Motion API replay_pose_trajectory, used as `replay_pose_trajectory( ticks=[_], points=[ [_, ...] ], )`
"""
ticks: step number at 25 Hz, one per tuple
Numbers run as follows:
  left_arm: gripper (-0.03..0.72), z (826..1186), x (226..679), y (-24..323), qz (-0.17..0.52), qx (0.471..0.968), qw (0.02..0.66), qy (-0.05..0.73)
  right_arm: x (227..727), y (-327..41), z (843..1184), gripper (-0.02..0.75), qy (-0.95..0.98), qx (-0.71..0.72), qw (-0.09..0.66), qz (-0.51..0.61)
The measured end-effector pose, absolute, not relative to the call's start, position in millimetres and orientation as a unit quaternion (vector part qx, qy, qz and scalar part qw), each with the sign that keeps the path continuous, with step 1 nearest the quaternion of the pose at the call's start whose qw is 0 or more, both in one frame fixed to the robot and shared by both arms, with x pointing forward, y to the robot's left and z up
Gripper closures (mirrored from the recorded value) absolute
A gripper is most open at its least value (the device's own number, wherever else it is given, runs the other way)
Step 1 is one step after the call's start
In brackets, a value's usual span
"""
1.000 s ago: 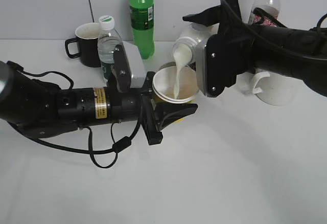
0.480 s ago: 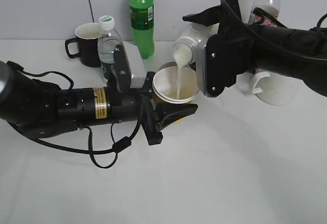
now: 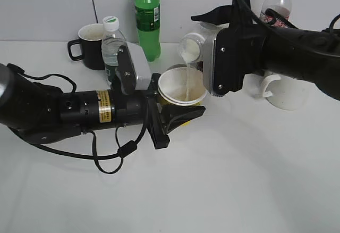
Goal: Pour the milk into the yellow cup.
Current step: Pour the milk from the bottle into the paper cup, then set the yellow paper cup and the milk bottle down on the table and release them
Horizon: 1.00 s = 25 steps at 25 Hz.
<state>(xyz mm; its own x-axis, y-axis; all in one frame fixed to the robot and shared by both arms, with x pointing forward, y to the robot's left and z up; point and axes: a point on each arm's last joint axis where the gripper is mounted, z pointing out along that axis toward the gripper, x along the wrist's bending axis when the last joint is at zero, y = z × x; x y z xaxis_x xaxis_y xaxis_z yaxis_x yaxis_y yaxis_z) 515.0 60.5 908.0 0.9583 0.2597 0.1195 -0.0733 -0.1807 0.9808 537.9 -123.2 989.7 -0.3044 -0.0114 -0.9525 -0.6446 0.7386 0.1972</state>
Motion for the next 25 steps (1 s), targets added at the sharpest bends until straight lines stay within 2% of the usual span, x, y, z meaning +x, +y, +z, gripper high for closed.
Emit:
replay_pose_trajectory(
  ticks=[8,14,19,25],
  points=[
    [0.283,914,515,60,0.131,0.735,0.662,0.062,538,-123,990,0.248,0.770,-0.150,0.521,0.336],
    [0.283,915,520,65,0.140,0.731,0.663,0.077,540,-125,994,0.248,0.770,-0.048,0.498,0.396],
    [0.283,911,528,81,0.151,0.733,0.656,0.101,543,-127,999,0.248,0.751,0.037,0.485,0.446],
    [0.283,911,534,118,0.177,0.732,0.640,0.153,547,-130,1000,0.248,0.730,0.163,0.433,0.504]
  ],
)
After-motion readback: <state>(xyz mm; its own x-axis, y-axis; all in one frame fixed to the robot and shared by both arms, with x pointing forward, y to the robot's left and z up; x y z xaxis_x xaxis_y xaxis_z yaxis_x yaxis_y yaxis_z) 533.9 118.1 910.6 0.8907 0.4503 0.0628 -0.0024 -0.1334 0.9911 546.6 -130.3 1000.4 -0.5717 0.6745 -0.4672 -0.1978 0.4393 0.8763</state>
